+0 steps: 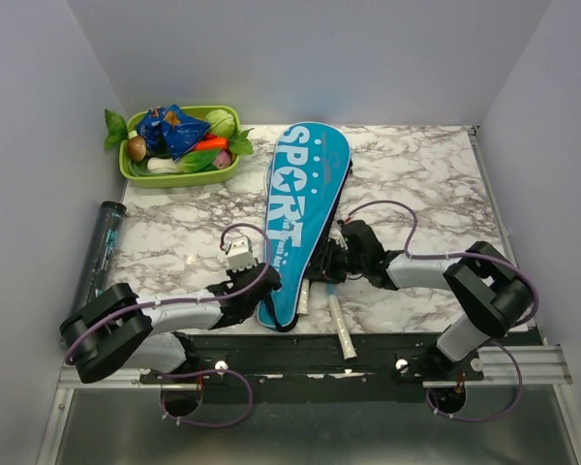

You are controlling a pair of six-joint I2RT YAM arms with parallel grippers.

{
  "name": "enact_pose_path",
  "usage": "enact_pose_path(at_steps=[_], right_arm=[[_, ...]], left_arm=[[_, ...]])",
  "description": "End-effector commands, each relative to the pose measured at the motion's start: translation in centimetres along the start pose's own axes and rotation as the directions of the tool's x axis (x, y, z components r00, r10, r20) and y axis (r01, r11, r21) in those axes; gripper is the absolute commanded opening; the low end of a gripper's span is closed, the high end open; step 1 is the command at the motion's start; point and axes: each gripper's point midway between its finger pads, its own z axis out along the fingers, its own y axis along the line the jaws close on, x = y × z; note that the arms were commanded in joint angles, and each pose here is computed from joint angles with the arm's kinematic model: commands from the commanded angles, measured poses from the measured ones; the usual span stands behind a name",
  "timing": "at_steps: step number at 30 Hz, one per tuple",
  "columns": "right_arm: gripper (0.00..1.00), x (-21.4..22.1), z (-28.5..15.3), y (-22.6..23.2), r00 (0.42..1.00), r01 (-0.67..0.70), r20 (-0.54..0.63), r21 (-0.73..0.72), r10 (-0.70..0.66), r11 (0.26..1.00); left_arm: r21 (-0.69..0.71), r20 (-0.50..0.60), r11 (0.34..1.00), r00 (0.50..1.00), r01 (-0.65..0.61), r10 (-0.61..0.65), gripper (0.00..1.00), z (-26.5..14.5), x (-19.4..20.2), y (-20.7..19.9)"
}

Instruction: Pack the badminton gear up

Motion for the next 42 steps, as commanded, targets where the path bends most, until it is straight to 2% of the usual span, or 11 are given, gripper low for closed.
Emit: enact_pose_path(at_steps=[1, 7, 9, 12, 13, 16, 17, 19, 21, 30, 42], right_arm=[[0.01, -1.9, 0.7, 1.5, 0.997, 0.008, 0.072, -0.063, -0.004, 0.998], [0.01, -2.2, 1.8, 2.4, 0.996, 0.001, 0.084, -0.115, 0.009, 0.993], [0.04, -1.9, 2.4, 2.7, 0.997, 0.008, 0.075, -0.125, 0.001, 0.992], [0.18, -1.5, 3.2, 3.5, 0.998, 0.036, 0.055, -0.132, -0.028, 0.991], [0.29, -1.2, 3.4, 3.6, 0.999, 0.039, 0.035, -0.132, -0.034, 0.991], [0.41, -0.3, 4.1, 4.0, 0.998, 0.066, -0.004, -0.14, -0.068, 0.988], [0.5, 0.0, 4.2, 4.1, 0.997, 0.071, -0.01, -0.145, -0.073, 0.987], [0.6, 0.4, 4.1, 4.1, 0.996, 0.076, -0.024, -0.158, -0.081, 0.984], [0.64, 0.7, 3.9, 4.1, 0.996, 0.08, -0.026, -0.16, -0.085, 0.984], [0.68, 0.7, 0.1, 2.5, 0.989, 0.144, 0.024, -0.037, -0.143, 0.989], [0.68, 0.6, -5.5, -2.5, 0.97, 0.209, 0.069, 0.241, -0.232, 0.948]], left_arm=[[0.06, -0.142, 0.998, 0.99, -0.02, 0.028, 0.0, -0.9, 3.8, 0.4], [0.113, -0.176, 0.993, 0.984, -0.013, 0.033, 0.0, -1.6, 5.2, -0.9], [0.117, -0.183, 0.993, 0.982, -0.016, 0.037, 0.0, -1.8, 5.7, -1.1], [0.133, -0.195, 0.991, 0.98, -0.016, 0.042, 0.0, -2.1, 6.4, -1.7], [0.142, -0.195, 0.99, 0.98, -0.011, 0.039, 0.0, -2.1, 6.5, -2.1], [0.154, -0.197, 0.988, 0.979, -0.019, 0.05, 0.0, -2.3, 6.9, -2.7], [0.157, -0.199, 0.987, 0.979, -0.021, 0.052, 0.0, -2.4, 7.0, -2.8], [0.159, -0.198, 0.987, 0.979, -0.022, 0.053, 0.0, -2.4, 7.1, -3.0], [0.155, -0.198, 0.988, 0.979, -0.025, 0.055, 0.0, -2.4, 7.1, -3.0], [0.105, -0.125, 0.994, 0.991, -0.04, 0.053, 0.0, -2.9, 5.0, -1.4], [0.055, -0.061, 0.998, 0.997, -0.034, 0.037, 0.0, -4.6, 2.4, 1.4]])
